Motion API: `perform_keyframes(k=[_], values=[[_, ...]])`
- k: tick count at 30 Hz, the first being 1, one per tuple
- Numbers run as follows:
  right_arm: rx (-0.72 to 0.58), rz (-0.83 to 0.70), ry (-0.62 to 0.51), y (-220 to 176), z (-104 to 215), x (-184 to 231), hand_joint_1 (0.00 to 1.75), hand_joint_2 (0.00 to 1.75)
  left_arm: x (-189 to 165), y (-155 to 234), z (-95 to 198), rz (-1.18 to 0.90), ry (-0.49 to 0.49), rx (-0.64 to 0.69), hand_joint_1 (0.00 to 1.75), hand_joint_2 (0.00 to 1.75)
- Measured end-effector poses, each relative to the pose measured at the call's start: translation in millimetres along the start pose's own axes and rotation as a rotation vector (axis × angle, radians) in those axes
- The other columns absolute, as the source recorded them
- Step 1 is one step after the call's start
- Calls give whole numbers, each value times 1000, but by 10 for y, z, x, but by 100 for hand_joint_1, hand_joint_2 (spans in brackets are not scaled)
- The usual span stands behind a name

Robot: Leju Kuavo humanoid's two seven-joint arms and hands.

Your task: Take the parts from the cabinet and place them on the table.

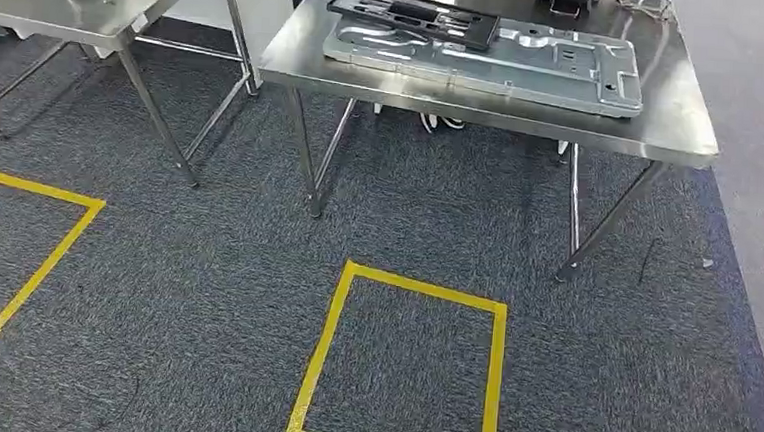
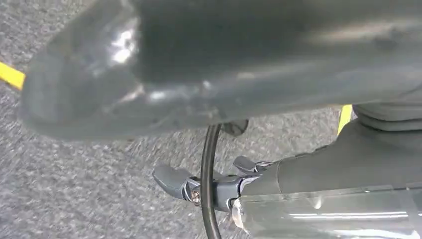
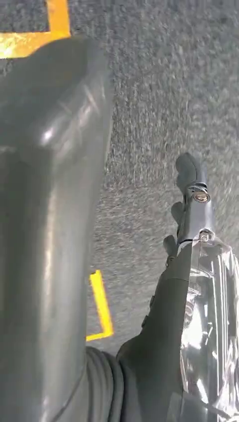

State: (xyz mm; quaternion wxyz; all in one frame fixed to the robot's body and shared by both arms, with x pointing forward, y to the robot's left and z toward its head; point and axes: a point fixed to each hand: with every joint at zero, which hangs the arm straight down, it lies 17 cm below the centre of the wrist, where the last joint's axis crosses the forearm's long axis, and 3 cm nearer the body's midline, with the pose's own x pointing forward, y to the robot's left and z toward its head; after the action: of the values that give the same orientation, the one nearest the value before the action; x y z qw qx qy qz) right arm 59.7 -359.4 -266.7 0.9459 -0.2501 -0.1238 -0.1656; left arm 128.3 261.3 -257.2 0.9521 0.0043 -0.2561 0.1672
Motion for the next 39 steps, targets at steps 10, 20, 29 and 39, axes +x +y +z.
perform_keyframes(k=[10, 20, 29, 39], values=[[48, -3, 21, 104, 32, -66, 0, 0, -178, 117, 15, -18, 71, 55, 0, 0], [74, -2, 33, 214, 82, -106, 0, 0, -272, 143, 20, -28, 123, 91, 0, 0], [95, 24, 42, 266, 110, -161, 0, 0, -219, 143, 5, -41, 104, 91, 0, 0], [113, 25, 44, 326, 144, -195, 0, 0, -205, 200, 5, -47, 93, 99, 0, 0]])
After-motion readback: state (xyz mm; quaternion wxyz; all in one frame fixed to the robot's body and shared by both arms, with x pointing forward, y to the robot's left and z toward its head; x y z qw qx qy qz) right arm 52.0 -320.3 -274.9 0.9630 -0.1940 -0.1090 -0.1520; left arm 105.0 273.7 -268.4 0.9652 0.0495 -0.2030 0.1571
